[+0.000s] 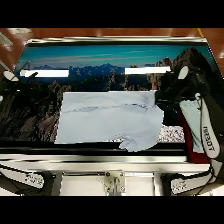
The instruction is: Fold the shirts.
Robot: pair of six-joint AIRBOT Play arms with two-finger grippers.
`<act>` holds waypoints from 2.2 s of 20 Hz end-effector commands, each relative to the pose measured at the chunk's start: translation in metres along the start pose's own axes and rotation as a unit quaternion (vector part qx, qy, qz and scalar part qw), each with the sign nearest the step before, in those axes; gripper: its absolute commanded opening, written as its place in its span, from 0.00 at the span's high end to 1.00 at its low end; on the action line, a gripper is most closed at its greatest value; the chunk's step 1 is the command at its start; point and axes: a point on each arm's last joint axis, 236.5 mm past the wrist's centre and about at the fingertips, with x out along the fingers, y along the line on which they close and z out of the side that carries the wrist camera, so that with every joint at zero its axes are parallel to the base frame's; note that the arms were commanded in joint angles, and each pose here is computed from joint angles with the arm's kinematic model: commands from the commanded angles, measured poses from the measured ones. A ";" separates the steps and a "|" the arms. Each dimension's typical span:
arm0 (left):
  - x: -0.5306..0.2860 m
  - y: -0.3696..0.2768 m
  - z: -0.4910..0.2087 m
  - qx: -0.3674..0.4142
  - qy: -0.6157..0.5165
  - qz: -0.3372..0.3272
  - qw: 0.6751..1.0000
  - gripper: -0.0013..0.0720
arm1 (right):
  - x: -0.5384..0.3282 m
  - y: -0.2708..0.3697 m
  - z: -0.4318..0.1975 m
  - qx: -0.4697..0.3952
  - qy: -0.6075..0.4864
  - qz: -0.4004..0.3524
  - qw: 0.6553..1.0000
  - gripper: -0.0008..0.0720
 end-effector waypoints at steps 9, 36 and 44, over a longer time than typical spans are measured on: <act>0.023 0.054 -0.198 -0.126 0.084 -0.072 0.986 0.01 | 0.000 -0.022 -0.136 0.122 0.019 0.155 0.980 0.19; 0.083 -0.014 -0.191 -0.094 0.106 -0.141 0.980 0.93 | 0.067 0.019 -0.199 0.199 0.056 0.215 0.955 0.19; 0.083 -0.019 -0.183 -0.100 0.089 -0.153 0.979 0.93 | 0.104 0.048 -0.194 0.197 0.015 0.209 0.958 0.21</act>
